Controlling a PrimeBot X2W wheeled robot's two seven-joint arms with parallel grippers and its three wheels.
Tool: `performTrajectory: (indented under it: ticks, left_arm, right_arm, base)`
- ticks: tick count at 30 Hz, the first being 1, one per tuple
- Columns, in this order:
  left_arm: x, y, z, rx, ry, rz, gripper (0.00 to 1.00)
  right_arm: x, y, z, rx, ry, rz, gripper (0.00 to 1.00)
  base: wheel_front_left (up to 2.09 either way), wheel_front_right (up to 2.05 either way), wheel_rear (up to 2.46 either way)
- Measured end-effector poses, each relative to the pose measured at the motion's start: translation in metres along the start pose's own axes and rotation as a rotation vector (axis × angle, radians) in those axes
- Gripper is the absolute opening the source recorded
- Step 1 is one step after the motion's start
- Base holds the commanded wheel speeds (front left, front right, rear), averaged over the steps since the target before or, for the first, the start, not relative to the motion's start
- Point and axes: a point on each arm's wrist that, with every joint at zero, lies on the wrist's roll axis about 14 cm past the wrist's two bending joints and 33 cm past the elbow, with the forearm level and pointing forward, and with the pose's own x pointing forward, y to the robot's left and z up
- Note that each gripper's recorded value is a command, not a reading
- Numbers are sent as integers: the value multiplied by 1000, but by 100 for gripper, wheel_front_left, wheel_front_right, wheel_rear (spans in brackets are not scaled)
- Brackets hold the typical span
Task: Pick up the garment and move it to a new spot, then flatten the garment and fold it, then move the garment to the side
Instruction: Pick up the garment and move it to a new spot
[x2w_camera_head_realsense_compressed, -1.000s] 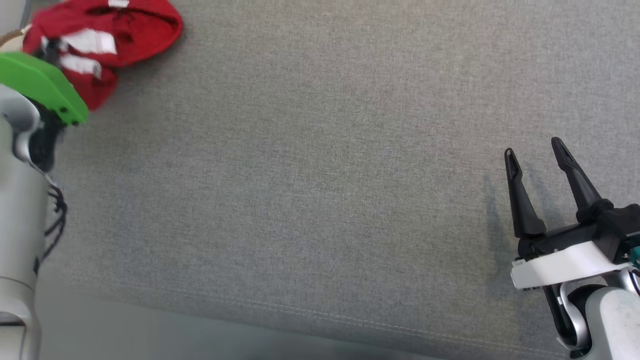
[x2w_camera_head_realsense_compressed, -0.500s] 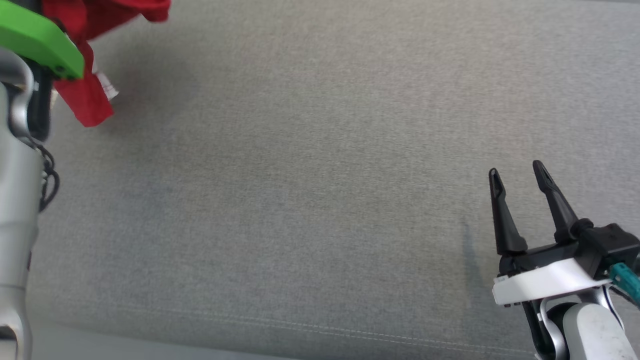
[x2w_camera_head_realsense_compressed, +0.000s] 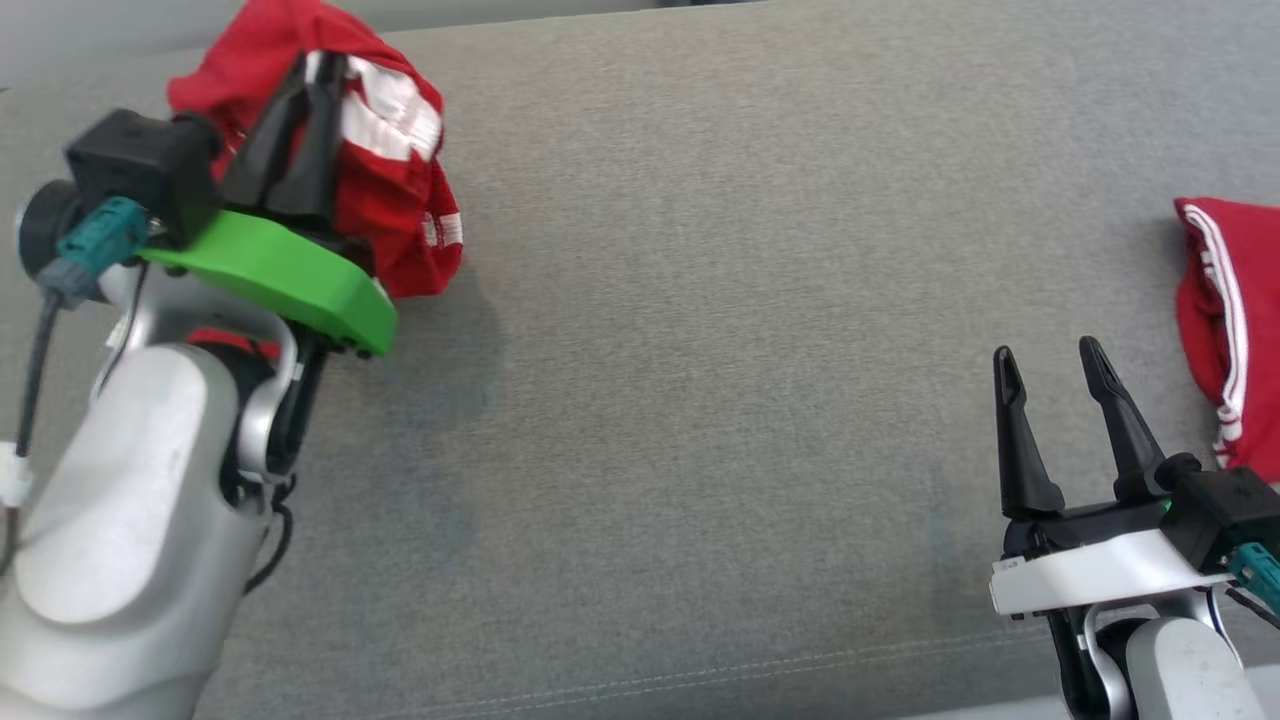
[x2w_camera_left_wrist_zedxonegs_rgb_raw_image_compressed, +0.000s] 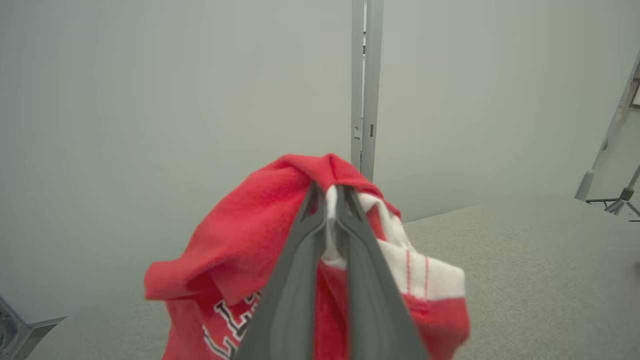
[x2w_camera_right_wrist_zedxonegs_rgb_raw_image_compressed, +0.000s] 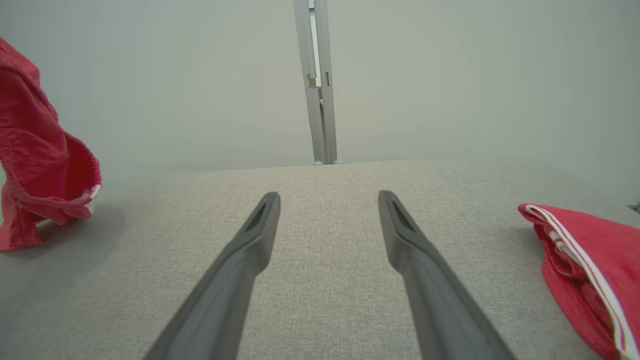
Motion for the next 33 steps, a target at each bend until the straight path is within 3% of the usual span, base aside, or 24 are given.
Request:
performTrajectory:
  ticks: [13,16,23,24,25,33]
  left_arm:
    - [16,-206,-79,-183,228,-532,0]
    - [14,-230,-106,-201,308,-592,0]
    - [8,-252,-162,-235,450,-648,0]
    - [6,-255,-166,-240,461,-658,36]
    - [5,-257,-167,-250,460,-665,100]
    - [2,-267,-125,-301,297,-720,100]
  right_arm:
    - [-31,-55,1,-8,8,-181,100]
    - [-33,-62,-5,-5,24,-204,100]
    - [-35,-74,-19,-5,65,-243,100]
    - [-34,-75,-20,-4,68,-245,100]
    - [-34,-75,-21,-3,71,-245,100]
    - [-24,-69,-16,4,43,-221,100]
  base:
    - [0,0,0]
    - [0,0,0]
    - [0,0,0]
    - [0,0,0]
    - [0,0,0]
    - [0,0,0]
